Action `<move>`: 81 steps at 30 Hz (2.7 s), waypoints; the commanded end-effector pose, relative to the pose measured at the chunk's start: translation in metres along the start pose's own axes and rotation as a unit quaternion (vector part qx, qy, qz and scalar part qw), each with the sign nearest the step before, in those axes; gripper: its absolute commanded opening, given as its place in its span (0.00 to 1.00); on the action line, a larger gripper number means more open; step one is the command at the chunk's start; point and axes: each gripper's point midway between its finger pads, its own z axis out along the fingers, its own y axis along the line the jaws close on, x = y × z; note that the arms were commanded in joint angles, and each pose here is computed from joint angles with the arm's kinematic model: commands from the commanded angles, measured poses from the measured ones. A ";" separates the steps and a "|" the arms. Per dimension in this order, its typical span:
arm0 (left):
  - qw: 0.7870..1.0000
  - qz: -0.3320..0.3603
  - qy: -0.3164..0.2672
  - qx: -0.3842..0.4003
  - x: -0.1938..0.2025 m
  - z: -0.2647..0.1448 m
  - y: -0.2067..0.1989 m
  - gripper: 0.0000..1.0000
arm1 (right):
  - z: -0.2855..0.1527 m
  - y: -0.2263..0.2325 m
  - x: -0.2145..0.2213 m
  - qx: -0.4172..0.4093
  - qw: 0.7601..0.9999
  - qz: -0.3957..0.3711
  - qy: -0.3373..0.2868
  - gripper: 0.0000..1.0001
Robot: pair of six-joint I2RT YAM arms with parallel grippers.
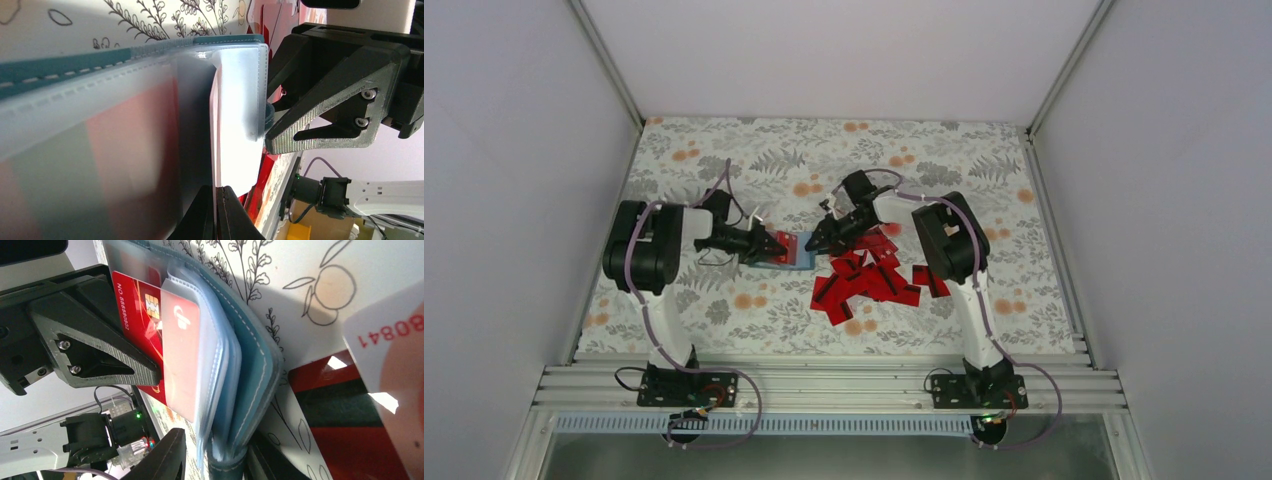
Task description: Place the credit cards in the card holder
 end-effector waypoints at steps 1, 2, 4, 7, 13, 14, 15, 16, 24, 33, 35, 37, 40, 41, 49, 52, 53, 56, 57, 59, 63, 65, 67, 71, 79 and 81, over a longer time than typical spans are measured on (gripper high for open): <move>0.999 0.011 0.025 0.016 0.007 0.008 -0.001 0.02 | 0.021 -0.055 0.011 0.075 0.996 0.046 0.016 0.30; 0.999 0.011 0.027 0.016 0.007 0.009 -0.001 0.02 | 0.022 -0.055 0.011 0.076 0.996 0.045 0.016 0.30; 0.999 0.011 0.029 0.017 0.006 0.010 0.000 0.02 | 0.022 -0.055 0.010 0.076 0.996 0.045 0.017 0.30; 0.999 0.010 0.031 0.018 0.005 0.012 0.000 0.02 | 0.022 -0.056 0.009 0.077 0.996 0.044 0.016 0.30; 0.999 0.014 0.037 0.024 0.004 0.016 -0.002 0.03 | 0.021 -0.057 0.010 0.078 0.996 0.043 0.017 0.30; 0.999 0.014 0.037 0.023 0.004 0.016 -0.002 0.03 | 0.021 -0.057 0.010 0.079 0.996 0.042 0.017 0.30; 0.999 0.014 0.037 0.022 0.004 0.016 -0.002 0.03 | 0.021 -0.057 0.011 0.079 0.996 0.042 0.017 0.30; 0.999 0.013 0.037 0.018 0.005 0.016 -0.001 0.04 | 0.021 -0.057 0.011 0.080 0.996 0.042 0.017 0.30; 0.999 0.018 0.027 -0.023 0.000 0.010 0.002 0.19 | 0.018 -0.054 0.010 0.081 0.996 0.037 0.012 0.30; 0.997 0.023 0.019 -0.068 -0.007 0.000 0.000 0.39 | 0.016 -0.051 0.010 0.082 0.996 0.037 0.009 0.30; 0.996 0.025 0.015 -0.080 -0.008 -0.004 -0.002 0.41 | 0.016 -0.051 0.010 0.083 0.996 0.037 0.008 0.30; 0.995 0.025 0.013 -0.095 -0.008 -0.008 -0.002 0.45 | 0.016 -0.051 0.010 0.082 0.996 0.037 0.007 0.30; 0.993 0.026 0.009 -0.110 -0.008 -0.013 -0.002 0.56 | 0.015 -0.050 0.008 0.082 0.996 0.036 0.005 0.30; 0.993 0.029 0.008 -0.110 -0.007 -0.013 -0.004 0.63 | 0.015 -0.049 0.008 0.082 0.996 0.035 0.004 0.30; 0.990 0.040 0.000 -0.135 -0.009 -0.018 -0.009 1.00 | 0.012 -0.045 0.008 0.085 0.996 0.032 0.000 0.30; 0.986 0.040 -0.001 -0.162 -0.009 -0.021 -0.007 1.00 | 0.008 -0.040 0.006 0.086 0.996 0.027 -0.005 0.30; 0.985 0.038 0.000 -0.170 -0.008 -0.022 -0.007 1.00 | 0.007 -0.039 0.006 0.089 0.996 0.026 -0.006 0.30; 0.979 0.022 -0.005 -0.205 -0.006 -0.026 -0.001 1.00 | 0.003 -0.035 0.005 0.101 0.995 0.019 -0.011 0.30; 0.976 0.018 -0.002 -0.215 -0.004 -0.025 0.001 1.00 | 0.001 -0.034 0.004 0.105 0.994 0.017 -0.014 0.30; 0.972 0.011 0.001 -0.233 0.000 -0.024 0.004 1.00 | -0.003 -0.028 0.004 0.111 0.994 0.010 -0.021 0.30; 0.965 0.010 -0.005 -0.262 0.002 -0.023 0.000 1.00 | -0.006 -0.023 0.006 0.120 0.992 0.004 -0.029 0.30; 0.962 0.006 -0.005 -0.274 0.005 -0.021 -0.002 1.00 | -0.006 -0.020 0.008 0.123 0.992 0.001 -0.031 0.30; 0.960 -0.001 -0.002 -0.281 0.008 -0.018 -0.002 1.00 | -0.004 -0.017 0.010 0.123 0.992 -0.001 -0.030 0.30; 0.958 0.004 0.012 -0.286 0.015 -0.004 -0.004 1.00 | -0.002 -0.016 0.012 0.123 0.992 -0.004 -0.030 0.29; 0.945 0.002 0.010 -0.326 0.012 0.006 -0.007 1.00 | -0.006 -0.015 0.012 0.128 0.991 -0.008 -0.034 0.29; 0.940 -0.003 0.014 -0.340 0.014 0.009 -0.004 1.00 | -0.006 -0.015 0.012 0.131 0.991 -0.010 -0.036 0.29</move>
